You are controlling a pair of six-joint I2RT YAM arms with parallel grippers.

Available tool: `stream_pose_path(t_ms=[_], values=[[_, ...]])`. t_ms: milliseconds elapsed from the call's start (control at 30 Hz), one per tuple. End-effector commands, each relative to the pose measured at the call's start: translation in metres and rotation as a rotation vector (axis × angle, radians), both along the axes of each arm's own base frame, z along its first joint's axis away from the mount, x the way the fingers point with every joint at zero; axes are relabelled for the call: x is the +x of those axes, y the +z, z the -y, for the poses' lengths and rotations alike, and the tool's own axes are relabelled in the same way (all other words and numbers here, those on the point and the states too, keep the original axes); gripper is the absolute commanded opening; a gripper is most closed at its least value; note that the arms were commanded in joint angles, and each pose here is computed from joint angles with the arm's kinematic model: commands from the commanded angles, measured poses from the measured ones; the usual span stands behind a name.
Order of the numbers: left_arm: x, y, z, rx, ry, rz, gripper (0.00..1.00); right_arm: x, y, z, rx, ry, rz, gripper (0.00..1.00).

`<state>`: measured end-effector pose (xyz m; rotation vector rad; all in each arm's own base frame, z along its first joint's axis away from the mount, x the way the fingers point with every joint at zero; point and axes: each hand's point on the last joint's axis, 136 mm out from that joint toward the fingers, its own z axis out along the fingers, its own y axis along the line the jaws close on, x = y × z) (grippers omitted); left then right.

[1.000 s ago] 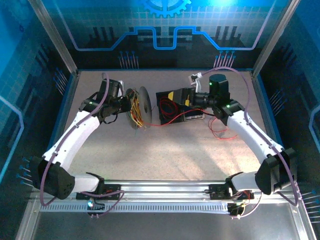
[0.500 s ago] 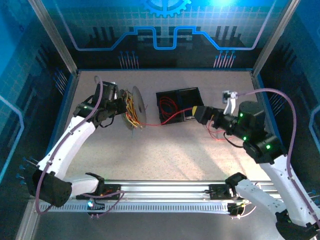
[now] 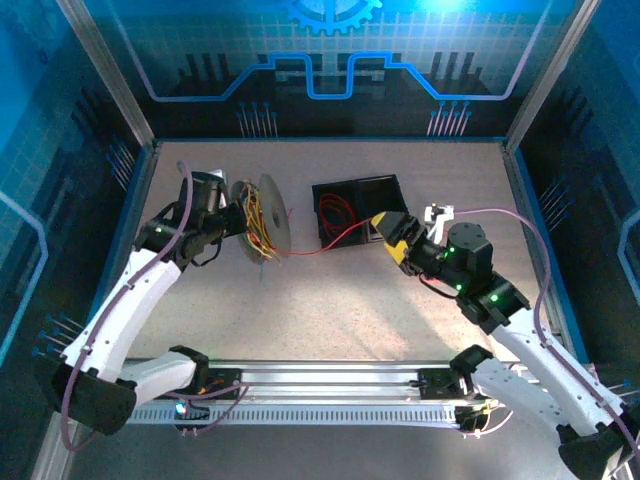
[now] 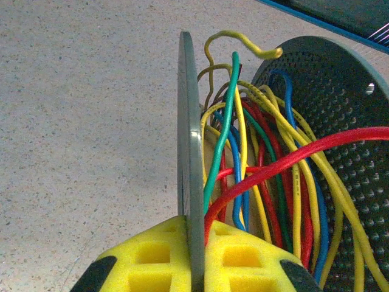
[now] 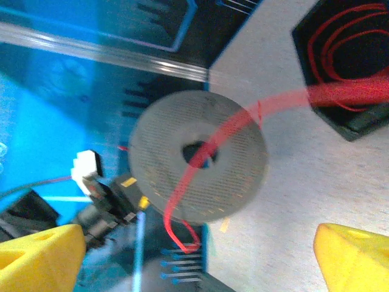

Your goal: Wrap the cables

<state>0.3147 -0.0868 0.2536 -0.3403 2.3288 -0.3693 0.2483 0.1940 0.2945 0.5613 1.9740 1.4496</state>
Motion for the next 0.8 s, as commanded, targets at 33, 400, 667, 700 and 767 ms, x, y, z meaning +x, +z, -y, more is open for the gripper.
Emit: stream_pose_path(t_ms=[33,400,667,700,767], values=[[0.003,0.042,0.006,-0.091,-0.002,0.149,0.0,0.021,0.02,0.002,0.174,-0.133,0.015,0.9],[-0.002,0.042,0.009,-0.112,-0.021,0.154,0.0,0.044,0.006,-0.001,0.215,-0.234,-0.095,0.54],[-0.006,0.043,0.011,-0.118,-0.036,0.16,0.0,0.047,-0.006,0.01,0.196,-0.294,-0.12,0.38],[-0.007,0.045,0.011,-0.122,-0.04,0.165,0.0,0.047,-0.012,0.013,0.188,-0.302,-0.136,0.34],[-0.008,0.048,0.013,-0.129,-0.051,0.175,0.0,0.047,-0.023,0.02,0.178,-0.326,-0.156,0.27]])
